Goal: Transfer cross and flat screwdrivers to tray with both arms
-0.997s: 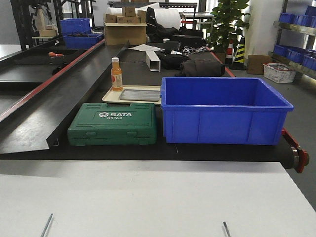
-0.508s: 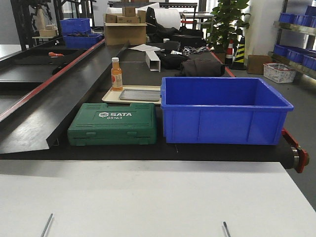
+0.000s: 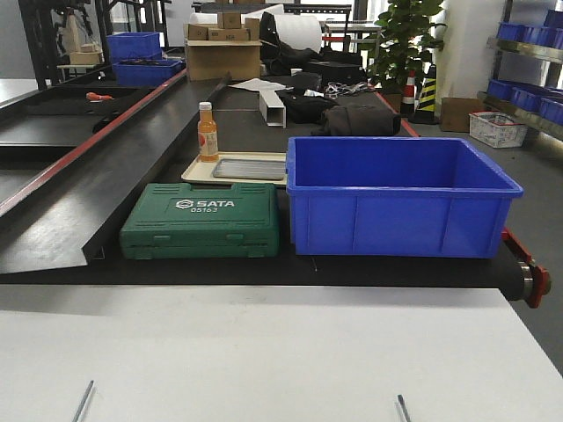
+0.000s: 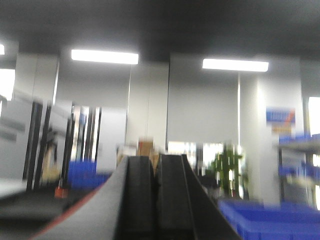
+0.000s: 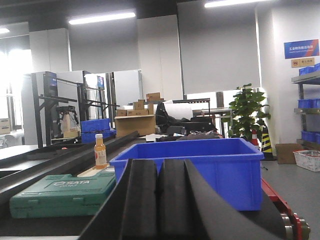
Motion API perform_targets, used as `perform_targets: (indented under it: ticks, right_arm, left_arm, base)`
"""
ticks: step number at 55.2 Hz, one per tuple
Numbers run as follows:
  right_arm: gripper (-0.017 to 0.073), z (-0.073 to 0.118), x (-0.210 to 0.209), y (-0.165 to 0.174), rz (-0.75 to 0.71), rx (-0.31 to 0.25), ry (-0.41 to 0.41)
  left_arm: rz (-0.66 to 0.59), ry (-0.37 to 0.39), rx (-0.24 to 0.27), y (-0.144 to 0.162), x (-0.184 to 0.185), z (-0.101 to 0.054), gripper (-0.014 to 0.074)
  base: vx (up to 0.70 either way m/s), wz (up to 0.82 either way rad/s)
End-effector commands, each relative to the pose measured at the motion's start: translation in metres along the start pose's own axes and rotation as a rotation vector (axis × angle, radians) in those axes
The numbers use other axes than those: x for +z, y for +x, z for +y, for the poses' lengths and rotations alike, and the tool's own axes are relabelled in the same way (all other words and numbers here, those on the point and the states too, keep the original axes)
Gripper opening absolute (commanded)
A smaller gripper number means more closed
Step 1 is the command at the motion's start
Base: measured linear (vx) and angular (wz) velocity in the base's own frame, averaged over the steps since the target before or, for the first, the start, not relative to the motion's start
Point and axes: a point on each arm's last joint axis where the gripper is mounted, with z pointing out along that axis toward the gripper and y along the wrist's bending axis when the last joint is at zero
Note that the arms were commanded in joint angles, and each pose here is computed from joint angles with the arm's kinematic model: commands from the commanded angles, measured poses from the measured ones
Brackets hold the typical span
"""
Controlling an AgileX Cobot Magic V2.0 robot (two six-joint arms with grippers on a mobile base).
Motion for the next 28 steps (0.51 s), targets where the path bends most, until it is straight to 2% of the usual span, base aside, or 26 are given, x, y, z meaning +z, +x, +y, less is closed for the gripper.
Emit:
perform_targets:
  ticks: [1, 3, 8, 20, 28]
  right_arm:
    - [-0.0008, 0.004, 0.017, -0.042, 0.014, -0.044, 0.003]
    - [-0.0006, 0.004, 0.024, -0.049, 0.046, -0.056, 0.005]
    - [-0.0003, 0.005, 0.047, -0.056, 0.117, -0.082, 0.008]
    - [0.0027, 0.002, 0.094, -0.024, 0.325, -0.073, 0.019]
    - [0.0116, -0.001, 0.116, 0.005, 0.466, -0.072, 0.027]
  left_arm:
    - [-0.02, 0.008, 0.036, -0.046, 0.022, -0.005, 0.0013]
    - [0.032, 0.009, 0.068, -0.054, 0.032, -0.007, 0.0018]
    - [0.21, 0.014, 0.126, -0.047, 0.058, -0.007, 0.0029]
    - [0.472, 0.007, 0.128, 0.003, 0.102, -0.003, 0.0066]
    - [0.597, 0.003, 0.127, 0.032, 0.119, -0.001, 0.0162]
  base:
    - [0.0, 0.0]
    - [0.0, 0.0]
    - [0.0, 0.0]
    - [0.0, 0.0]
    - [0.0, 0.0]
